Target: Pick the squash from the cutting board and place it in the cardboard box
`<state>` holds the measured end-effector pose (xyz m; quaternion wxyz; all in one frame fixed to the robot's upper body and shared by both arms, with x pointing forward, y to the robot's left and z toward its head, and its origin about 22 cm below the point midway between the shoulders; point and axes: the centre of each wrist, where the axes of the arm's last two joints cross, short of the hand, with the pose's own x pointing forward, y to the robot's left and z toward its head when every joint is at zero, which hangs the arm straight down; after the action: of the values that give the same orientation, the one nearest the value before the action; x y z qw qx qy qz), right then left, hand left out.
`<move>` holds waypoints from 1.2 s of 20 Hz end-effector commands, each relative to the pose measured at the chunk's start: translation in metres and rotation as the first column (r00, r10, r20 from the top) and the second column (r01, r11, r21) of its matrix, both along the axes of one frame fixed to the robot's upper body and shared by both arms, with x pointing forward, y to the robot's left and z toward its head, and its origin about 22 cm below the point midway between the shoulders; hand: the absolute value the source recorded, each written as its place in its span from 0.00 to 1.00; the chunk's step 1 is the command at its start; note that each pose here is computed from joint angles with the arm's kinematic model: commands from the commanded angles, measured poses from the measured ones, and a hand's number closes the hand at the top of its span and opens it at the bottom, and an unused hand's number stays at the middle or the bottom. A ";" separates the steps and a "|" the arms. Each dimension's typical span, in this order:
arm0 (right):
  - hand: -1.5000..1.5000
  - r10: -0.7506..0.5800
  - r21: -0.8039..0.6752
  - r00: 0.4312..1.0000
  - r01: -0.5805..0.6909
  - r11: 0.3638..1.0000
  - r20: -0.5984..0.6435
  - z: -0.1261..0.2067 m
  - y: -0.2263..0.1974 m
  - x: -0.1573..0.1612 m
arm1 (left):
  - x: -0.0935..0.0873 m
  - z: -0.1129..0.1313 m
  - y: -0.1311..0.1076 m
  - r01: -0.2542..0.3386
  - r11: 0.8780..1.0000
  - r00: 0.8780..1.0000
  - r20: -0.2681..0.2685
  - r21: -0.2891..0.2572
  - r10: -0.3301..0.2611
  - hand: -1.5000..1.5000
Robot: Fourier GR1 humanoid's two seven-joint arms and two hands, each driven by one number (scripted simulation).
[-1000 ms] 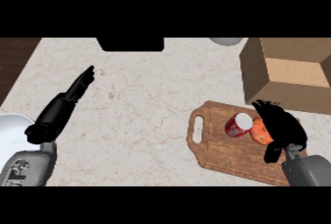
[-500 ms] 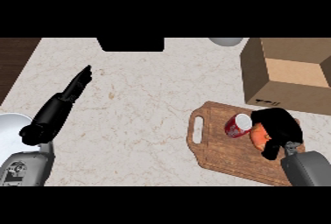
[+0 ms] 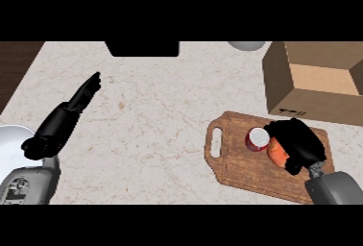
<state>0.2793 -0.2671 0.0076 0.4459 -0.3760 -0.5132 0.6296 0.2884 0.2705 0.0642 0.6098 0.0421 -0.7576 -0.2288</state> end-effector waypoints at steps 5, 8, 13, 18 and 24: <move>1.00 0.699 0.237 0.710 -0.696 0.677 0.086 0.018 0.042 -0.028 | -0.004 0.000 0.008 -0.005 1.000 1.000 -0.003 0.005 0.005 0.50; 1.00 0.760 0.196 0.623 -0.781 0.593 0.186 0.051 0.015 -0.034 | -0.011 -0.016 -0.003 -0.013 1.000 1.000 -0.019 0.002 0.013 0.50; 1.00 0.725 0.231 0.626 -0.780 0.582 0.286 0.116 -0.026 -0.046 | -0.003 -0.001 0.012 -0.029 1.000 1.000 0.000 0.004 0.029 0.50; 1.00 0.434 0.450 0.820 -0.569 0.688 0.373 0.140 -0.068 -0.023 | -0.001 -0.004 0.003 -0.026 1.000 1.000 -0.011 -0.007 0.026 0.50; 1.00 0.177 0.566 0.922 -0.355 0.744 0.345 0.176 -0.087 0.012 | -0.009 -0.011 0.002 0.005 1.000 1.000 0.002 0.004 -0.005 0.50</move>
<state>0.2711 -0.3414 0.1627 0.3273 -0.1856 -0.7946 0.4765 0.2841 0.2677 0.0606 0.6109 0.0448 -0.7564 -0.2295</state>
